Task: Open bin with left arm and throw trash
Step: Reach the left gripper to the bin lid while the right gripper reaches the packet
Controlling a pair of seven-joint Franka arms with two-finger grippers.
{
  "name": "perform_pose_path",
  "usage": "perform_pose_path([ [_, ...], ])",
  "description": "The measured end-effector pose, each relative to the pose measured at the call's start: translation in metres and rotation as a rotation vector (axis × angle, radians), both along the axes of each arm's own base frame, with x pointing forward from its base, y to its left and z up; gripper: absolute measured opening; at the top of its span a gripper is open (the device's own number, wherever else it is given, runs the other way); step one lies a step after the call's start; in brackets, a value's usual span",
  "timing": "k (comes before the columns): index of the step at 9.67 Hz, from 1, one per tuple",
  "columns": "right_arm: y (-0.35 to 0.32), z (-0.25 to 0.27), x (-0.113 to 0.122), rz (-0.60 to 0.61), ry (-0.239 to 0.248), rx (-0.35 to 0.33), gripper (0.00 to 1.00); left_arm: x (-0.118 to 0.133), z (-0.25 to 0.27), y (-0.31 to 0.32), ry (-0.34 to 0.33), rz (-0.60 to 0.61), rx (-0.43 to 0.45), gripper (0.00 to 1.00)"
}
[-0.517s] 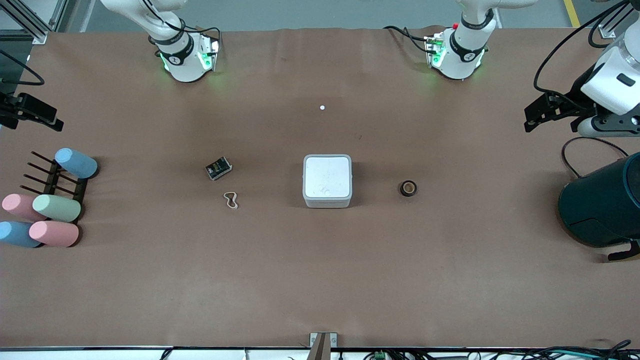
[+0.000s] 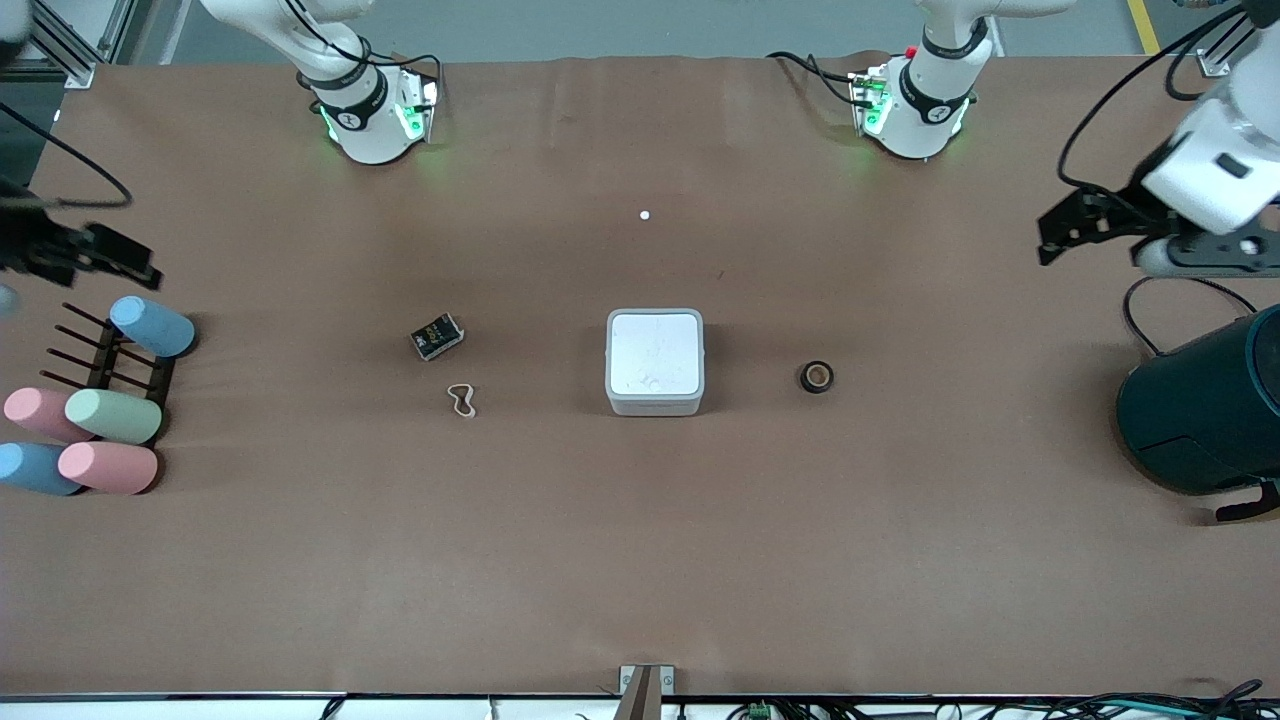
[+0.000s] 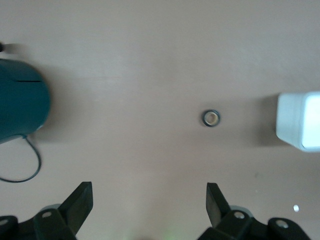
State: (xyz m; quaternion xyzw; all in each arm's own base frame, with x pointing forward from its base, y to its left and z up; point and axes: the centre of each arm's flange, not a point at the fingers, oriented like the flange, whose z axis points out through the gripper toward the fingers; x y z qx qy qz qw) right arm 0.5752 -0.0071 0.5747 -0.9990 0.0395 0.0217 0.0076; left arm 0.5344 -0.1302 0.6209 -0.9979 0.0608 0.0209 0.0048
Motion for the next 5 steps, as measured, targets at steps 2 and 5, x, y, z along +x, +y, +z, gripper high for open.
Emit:
perform_pose_path([
  [2,0.028,-0.087,0.010,-0.117,0.002,0.004,1.00,-0.017,-0.042,-0.112,0.069,-0.171,0.007,0.84],
  [5,0.072,-0.209,-0.003,-0.324,0.011,-0.010,0.98,0.015,-0.159,-0.257,0.033,-0.221,-0.095,0.37],
])
